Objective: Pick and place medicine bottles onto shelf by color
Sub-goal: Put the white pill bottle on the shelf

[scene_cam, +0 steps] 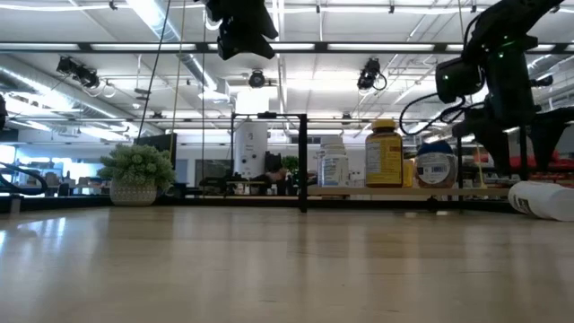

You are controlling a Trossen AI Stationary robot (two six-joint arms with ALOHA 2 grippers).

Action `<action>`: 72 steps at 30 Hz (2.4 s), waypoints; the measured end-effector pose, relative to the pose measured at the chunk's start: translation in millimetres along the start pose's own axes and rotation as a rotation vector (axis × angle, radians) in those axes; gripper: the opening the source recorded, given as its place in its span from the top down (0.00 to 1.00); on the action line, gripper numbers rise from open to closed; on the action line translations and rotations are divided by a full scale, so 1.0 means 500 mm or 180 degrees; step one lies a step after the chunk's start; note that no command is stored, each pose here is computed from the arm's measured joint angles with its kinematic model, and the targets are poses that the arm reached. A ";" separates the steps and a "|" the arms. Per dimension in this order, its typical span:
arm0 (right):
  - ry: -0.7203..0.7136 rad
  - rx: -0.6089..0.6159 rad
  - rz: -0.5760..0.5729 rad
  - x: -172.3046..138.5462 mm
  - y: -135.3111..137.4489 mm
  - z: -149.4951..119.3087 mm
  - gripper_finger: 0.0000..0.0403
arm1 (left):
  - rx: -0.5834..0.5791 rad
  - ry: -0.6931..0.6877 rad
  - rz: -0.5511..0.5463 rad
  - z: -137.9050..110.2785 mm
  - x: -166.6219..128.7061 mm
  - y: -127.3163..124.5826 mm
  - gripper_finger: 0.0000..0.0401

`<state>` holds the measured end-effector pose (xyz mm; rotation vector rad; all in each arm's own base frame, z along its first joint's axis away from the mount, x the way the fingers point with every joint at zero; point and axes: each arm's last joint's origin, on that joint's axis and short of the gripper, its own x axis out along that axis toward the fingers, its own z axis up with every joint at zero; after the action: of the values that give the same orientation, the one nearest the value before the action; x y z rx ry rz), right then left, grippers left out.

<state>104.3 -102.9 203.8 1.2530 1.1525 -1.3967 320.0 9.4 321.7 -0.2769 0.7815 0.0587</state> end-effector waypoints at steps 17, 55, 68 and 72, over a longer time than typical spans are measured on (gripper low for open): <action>-0.0559 -0.1531 0.0423 -0.169 0.026 0.015 0.34 | -0.0011 -0.0002 0.0010 0.000 0.000 0.000 0.57; 0.0259 -0.3187 -0.1408 -0.024 0.207 -0.242 0.34 | -0.0098 -0.0111 0.0078 0.005 0.000 0.000 0.57; -0.0178 -0.1580 -0.1438 0.032 0.198 -0.278 0.34 | -0.0069 -0.0093 0.0033 -0.002 0.002 -0.028 0.57; -0.0137 -0.1267 -0.1667 0.061 0.156 -0.288 0.34 | -0.0061 -0.0071 0.0031 -0.004 0.002 -0.030 0.57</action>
<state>200.7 26.0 161.1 0.6593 1.7089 -1.4500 321.5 -5.8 323.0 -0.2901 0.7606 0.0783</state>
